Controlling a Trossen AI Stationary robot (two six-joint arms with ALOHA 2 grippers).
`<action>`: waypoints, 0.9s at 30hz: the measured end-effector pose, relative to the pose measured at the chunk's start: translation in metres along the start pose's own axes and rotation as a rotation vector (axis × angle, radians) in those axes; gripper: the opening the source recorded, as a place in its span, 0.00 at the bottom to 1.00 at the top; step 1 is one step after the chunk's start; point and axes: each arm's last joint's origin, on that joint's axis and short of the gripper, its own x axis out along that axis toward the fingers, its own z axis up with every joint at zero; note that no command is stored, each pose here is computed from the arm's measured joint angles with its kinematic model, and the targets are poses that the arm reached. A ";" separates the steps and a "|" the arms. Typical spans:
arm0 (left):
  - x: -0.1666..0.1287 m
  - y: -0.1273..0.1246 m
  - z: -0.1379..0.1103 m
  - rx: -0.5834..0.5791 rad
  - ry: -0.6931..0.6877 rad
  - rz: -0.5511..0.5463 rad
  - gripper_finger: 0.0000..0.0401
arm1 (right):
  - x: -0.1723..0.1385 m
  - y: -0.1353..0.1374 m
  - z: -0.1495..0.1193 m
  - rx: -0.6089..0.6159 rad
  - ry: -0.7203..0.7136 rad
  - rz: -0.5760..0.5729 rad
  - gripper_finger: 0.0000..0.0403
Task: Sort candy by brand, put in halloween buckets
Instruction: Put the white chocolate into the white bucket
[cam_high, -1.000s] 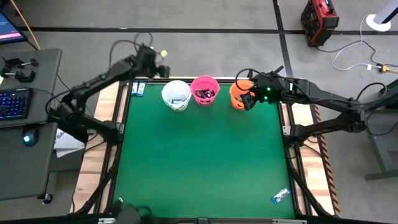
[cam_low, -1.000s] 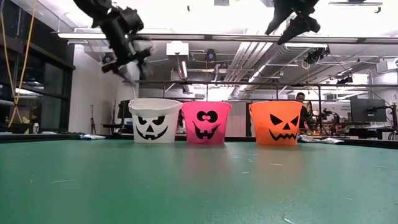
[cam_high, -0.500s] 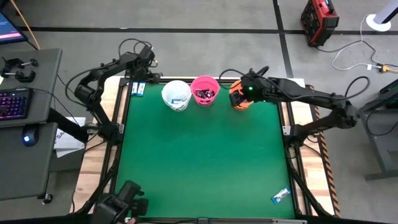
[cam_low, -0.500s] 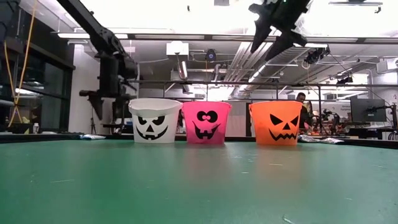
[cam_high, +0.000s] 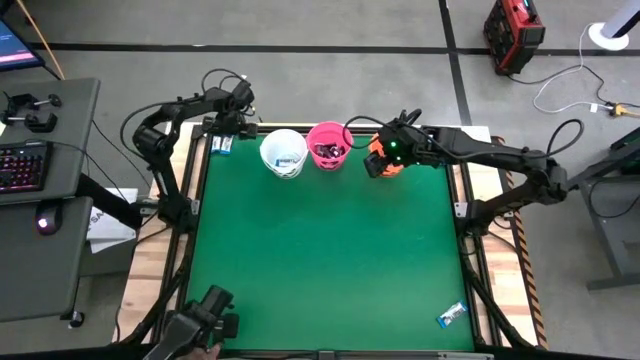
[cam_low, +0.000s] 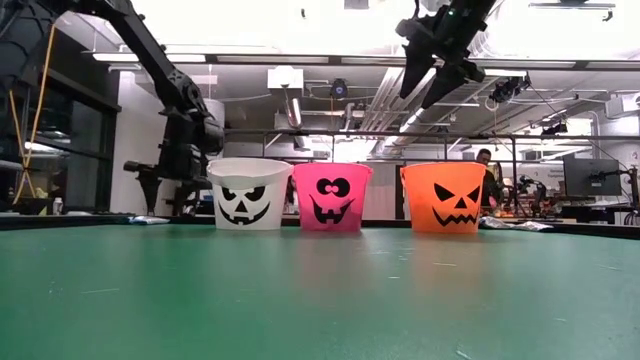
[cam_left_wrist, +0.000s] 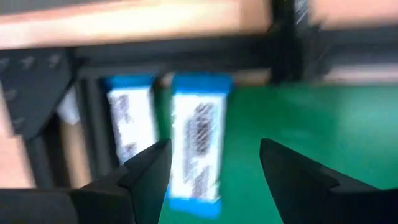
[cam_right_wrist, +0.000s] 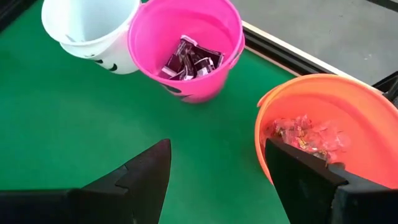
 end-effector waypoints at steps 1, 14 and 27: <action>0.002 -0.002 0.002 -0.017 -0.002 -0.013 0.58 | 0.000 0.000 0.000 -0.002 0.002 0.001 0.63; 0.020 -0.006 0.004 0.014 0.035 0.020 0.45 | 0.000 0.000 -0.001 -0.017 0.009 0.000 0.63; -0.016 0.000 0.003 0.075 -0.026 -0.121 0.00 | 0.000 0.000 -0.001 -0.057 0.004 -0.008 0.63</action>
